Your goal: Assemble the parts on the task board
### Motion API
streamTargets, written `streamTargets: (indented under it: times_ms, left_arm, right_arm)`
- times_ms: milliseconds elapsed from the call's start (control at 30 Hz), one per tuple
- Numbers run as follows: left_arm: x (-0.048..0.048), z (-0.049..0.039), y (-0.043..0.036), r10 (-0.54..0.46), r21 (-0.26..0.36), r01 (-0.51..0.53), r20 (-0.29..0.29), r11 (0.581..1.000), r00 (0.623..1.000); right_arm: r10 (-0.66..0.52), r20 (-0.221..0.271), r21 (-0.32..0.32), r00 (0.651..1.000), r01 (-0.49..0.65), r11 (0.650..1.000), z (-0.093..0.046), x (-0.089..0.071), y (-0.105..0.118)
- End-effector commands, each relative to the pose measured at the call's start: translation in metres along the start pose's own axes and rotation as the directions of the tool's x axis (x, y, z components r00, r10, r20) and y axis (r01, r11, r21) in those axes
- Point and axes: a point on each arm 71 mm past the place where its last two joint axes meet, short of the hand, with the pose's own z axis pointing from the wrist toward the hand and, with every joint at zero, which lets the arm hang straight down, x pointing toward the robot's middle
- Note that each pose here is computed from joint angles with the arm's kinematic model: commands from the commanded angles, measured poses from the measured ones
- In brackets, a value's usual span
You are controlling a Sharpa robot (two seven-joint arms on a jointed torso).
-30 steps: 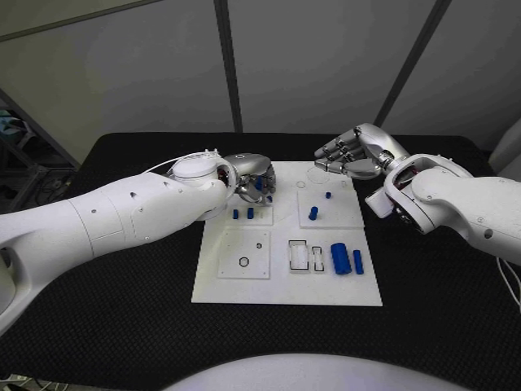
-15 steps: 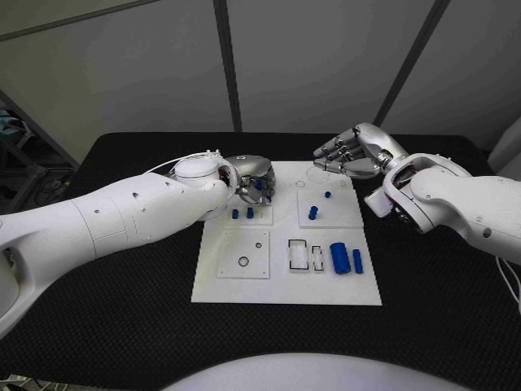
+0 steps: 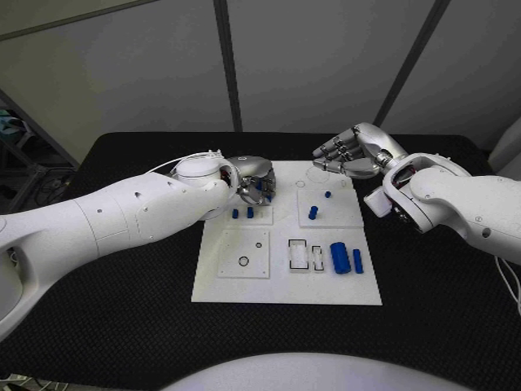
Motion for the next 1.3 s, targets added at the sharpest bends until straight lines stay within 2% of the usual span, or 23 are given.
streamTargets:
  times_ms: [33, 367, 533, 633, 767, 1033, 1300]
  left_arm:
    - [0.0035, 0.0006, 0.0010, 0.008, -0.005, -0.008, -0.030, 1.000, 1.000]
    - [0.0024, -0.0007, 0.0022, 0.002, 0.005, -0.002, -0.004, 1.000, 1.000]
    - [-0.0006, -0.0060, 0.0026, -0.027, 0.023, 0.026, 0.034, 0.999, 0.999]
    - [-0.0054, -0.0098, 0.0032, -0.044, 0.027, 0.042, 0.054, 0.999, 0.998]
    - [-0.0162, -0.0148, 0.0048, -0.086, 0.030, 0.084, 0.087, 0.996, 0.993]
    - [-0.0297, -0.0271, 0.0135, -0.136, 0.022, 0.134, 0.124, 0.991, 0.983]
    - [-0.0317, -0.0414, 0.0285, -0.165, -0.015, 0.167, 0.109, 0.986, 0.980]
  right_arm:
    - [-0.002, -0.006, -0.011, 1.000, 0.002, 1.000, 0.000, 0.000, 0.002]
    - [-0.002, -0.006, -0.011, 1.000, 0.001, 1.000, 0.000, 0.000, 0.002]
    - [-0.002, -0.005, -0.011, 1.000, 0.002, 1.000, 0.000, 0.000, 0.002]
    - [-0.003, -0.004, -0.010, 1.000, 0.003, 1.000, 0.000, -0.001, 0.001]
    - [-0.003, -0.002, -0.010, 1.000, 0.003, 1.000, 0.000, -0.001, 0.001]
    - [-0.005, 0.000, -0.008, 1.000, 0.005, 1.000, -0.001, -0.002, 0.000]
    - [-0.006, 0.002, -0.004, 1.000, 0.006, 1.000, -0.002, -0.004, -0.001]
